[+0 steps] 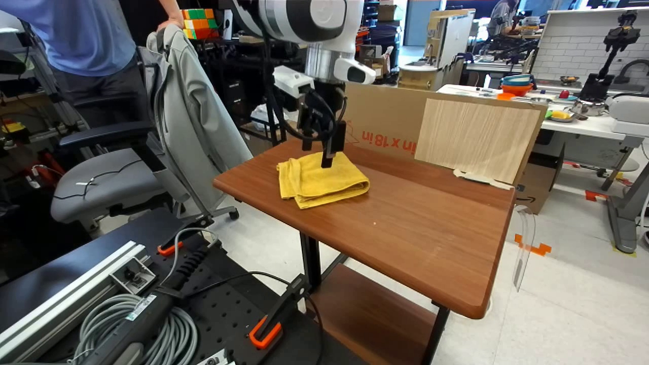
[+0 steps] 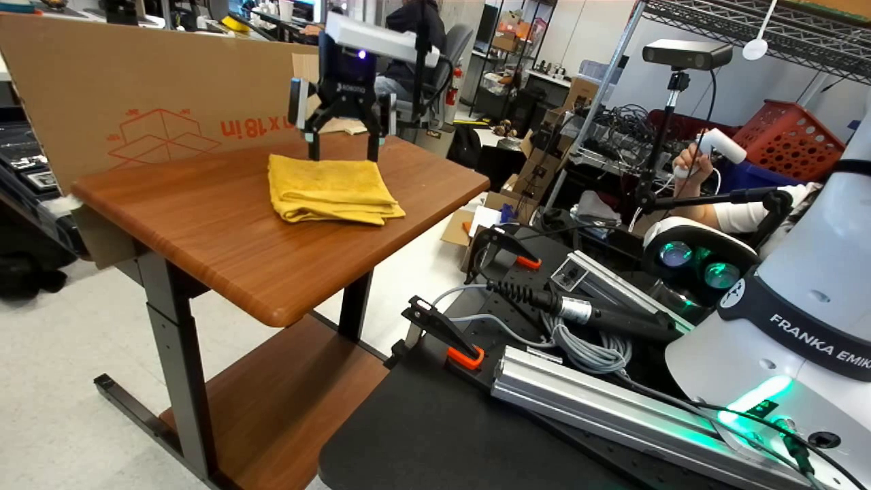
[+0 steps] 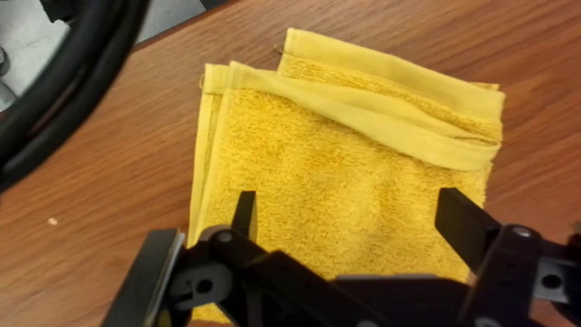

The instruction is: Wipe the table with the cloth

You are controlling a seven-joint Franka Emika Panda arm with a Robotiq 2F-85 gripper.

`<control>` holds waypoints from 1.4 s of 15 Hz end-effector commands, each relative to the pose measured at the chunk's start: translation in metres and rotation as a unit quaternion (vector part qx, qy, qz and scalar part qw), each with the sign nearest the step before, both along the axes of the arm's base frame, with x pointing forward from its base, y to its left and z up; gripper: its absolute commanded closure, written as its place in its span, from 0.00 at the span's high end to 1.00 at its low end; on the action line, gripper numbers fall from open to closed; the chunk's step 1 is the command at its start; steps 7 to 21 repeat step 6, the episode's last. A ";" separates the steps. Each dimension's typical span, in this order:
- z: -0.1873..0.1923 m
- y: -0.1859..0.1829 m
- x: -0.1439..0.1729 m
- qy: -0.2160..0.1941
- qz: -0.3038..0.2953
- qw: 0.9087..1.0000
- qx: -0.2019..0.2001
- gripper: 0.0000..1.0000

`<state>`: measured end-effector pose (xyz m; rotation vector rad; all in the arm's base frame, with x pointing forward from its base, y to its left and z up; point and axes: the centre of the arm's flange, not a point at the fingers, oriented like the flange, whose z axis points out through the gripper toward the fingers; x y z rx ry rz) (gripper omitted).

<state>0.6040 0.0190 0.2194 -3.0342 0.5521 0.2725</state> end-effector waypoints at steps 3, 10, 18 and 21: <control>0.042 -0.020 -0.018 -0.008 0.007 1.000 0.006 1.00; 0.061 -0.031 -0.034 -0.005 0.005 1.000 0.009 1.00; 0.061 -0.031 -0.034 -0.005 0.005 1.000 0.009 1.00; 0.061 -0.031 -0.034 -0.005 0.005 1.000 0.009 1.00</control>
